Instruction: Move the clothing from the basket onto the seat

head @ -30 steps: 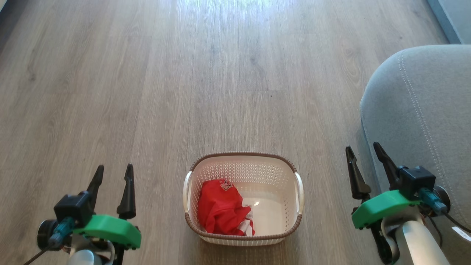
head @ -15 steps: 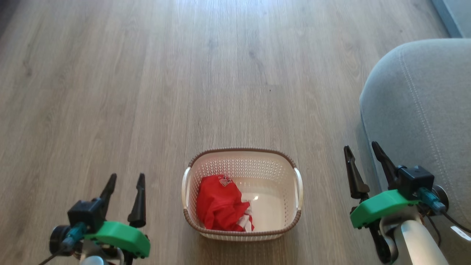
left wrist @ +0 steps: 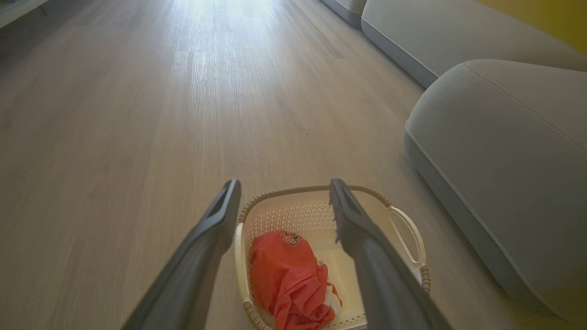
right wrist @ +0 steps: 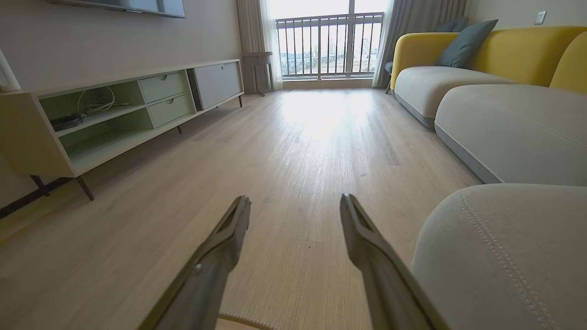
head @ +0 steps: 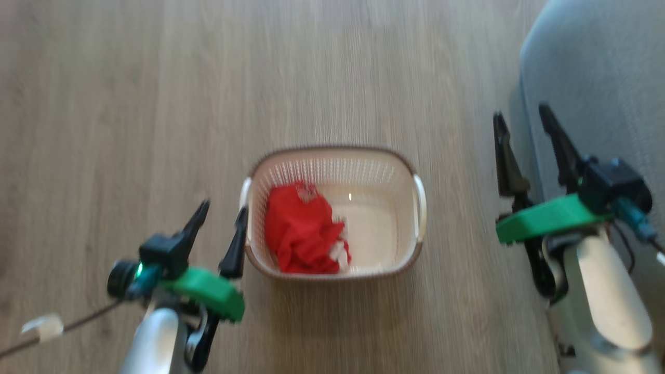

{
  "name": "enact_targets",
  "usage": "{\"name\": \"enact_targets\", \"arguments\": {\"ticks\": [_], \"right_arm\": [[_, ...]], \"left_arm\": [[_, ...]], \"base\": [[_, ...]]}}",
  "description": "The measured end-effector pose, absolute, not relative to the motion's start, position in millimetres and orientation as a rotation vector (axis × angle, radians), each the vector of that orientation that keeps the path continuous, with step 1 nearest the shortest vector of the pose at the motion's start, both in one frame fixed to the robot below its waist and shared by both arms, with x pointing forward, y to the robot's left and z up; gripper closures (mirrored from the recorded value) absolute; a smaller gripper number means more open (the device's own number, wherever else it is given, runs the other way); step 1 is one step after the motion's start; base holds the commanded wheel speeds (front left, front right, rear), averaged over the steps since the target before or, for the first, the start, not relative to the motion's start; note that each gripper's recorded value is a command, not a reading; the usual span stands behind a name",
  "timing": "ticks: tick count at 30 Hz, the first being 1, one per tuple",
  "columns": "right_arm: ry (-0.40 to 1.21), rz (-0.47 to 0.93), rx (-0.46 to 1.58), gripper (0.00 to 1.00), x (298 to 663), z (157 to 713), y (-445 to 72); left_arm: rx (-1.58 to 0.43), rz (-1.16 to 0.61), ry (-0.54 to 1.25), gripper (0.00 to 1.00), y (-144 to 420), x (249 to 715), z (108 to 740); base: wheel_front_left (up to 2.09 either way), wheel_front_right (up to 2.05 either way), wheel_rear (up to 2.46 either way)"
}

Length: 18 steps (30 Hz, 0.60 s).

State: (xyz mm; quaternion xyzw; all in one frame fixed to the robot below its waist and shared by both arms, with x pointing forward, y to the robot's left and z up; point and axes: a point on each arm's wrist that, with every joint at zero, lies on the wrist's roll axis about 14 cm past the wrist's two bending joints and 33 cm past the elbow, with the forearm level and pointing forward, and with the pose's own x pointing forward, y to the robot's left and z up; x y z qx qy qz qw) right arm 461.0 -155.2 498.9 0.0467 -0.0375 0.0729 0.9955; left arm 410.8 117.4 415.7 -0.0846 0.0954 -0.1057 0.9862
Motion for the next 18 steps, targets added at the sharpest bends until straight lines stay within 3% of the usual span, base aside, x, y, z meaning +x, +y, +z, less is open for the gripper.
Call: {"name": "enact_targets", "arguments": {"ticks": [9, 18], "right_arm": [[-0.029, 0.155, 0.076, 0.0, 511, 460, -154], [0.072, 0.124, 0.087, 0.0, 521, 407, -167]], "left_arm": [[-0.147, -0.372, 0.318, 0.0, 66, 457, 354], [-0.015, -0.591, 0.473, 0.0, 13, 474, 279]], "base": [[0.0, 0.0, 0.0], [0.0, 0.0, 0.0]]}}
